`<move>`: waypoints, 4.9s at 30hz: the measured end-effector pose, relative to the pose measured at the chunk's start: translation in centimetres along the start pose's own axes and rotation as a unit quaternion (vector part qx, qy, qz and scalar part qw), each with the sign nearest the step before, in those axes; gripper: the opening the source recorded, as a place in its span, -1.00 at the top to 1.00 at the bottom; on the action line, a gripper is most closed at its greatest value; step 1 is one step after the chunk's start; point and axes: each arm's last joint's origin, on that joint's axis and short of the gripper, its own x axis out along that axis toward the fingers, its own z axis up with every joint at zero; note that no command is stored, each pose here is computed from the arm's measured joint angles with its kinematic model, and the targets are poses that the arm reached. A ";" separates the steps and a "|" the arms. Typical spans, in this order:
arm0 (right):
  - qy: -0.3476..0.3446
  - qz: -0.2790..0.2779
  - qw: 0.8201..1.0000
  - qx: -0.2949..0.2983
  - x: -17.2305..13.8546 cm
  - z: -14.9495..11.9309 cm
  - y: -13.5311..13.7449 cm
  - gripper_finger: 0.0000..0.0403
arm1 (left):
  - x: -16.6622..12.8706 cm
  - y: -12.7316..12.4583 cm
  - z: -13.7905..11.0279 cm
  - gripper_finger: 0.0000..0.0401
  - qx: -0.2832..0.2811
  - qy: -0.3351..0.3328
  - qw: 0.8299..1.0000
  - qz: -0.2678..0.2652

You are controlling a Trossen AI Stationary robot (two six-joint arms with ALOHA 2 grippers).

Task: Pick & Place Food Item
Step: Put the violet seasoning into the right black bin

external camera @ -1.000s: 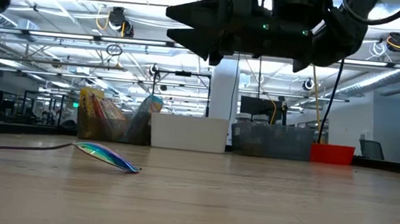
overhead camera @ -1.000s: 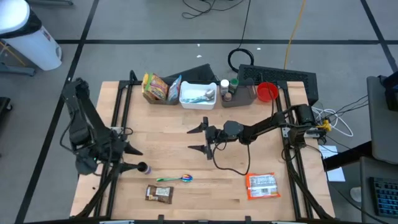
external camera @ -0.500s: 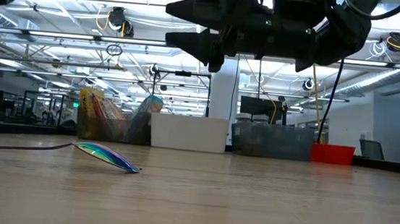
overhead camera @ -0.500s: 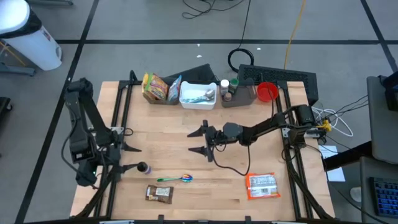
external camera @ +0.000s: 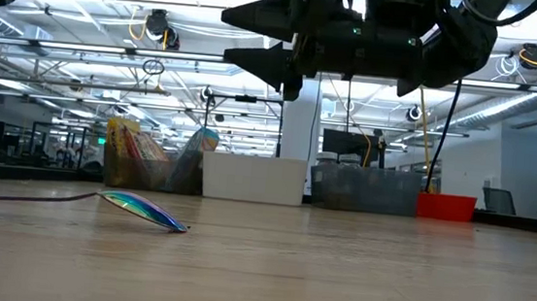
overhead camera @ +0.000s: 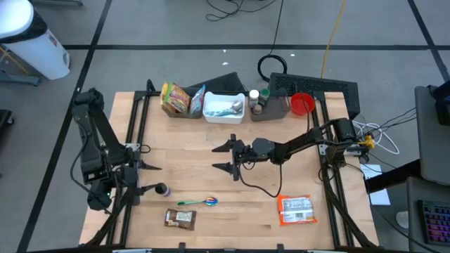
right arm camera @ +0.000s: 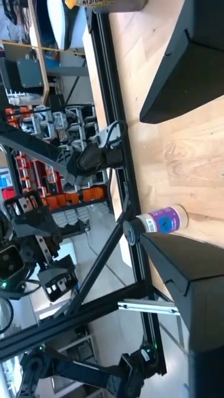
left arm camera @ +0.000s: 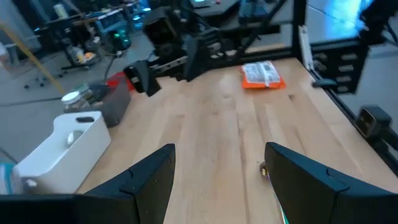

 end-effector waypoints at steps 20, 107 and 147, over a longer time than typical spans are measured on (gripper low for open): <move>0.008 0.022 1.000 -0.001 0.0 -0.4 1.7 -0.45 | 0.9 0.6 -1.2 -0.95 -0.012 0.138 0.989 -0.058; -0.005 0.016 0.998 -0.058 0.0 -0.1 1.0 -0.45 | 0.2 2.3 -4.3 -0.35 -0.106 0.161 0.973 0.129; 0.041 0.008 0.999 -0.029 -0.3 -1.8 4.5 -0.45 | -1.8 -1.2 -4.3 -0.72 -0.215 0.258 0.941 -0.045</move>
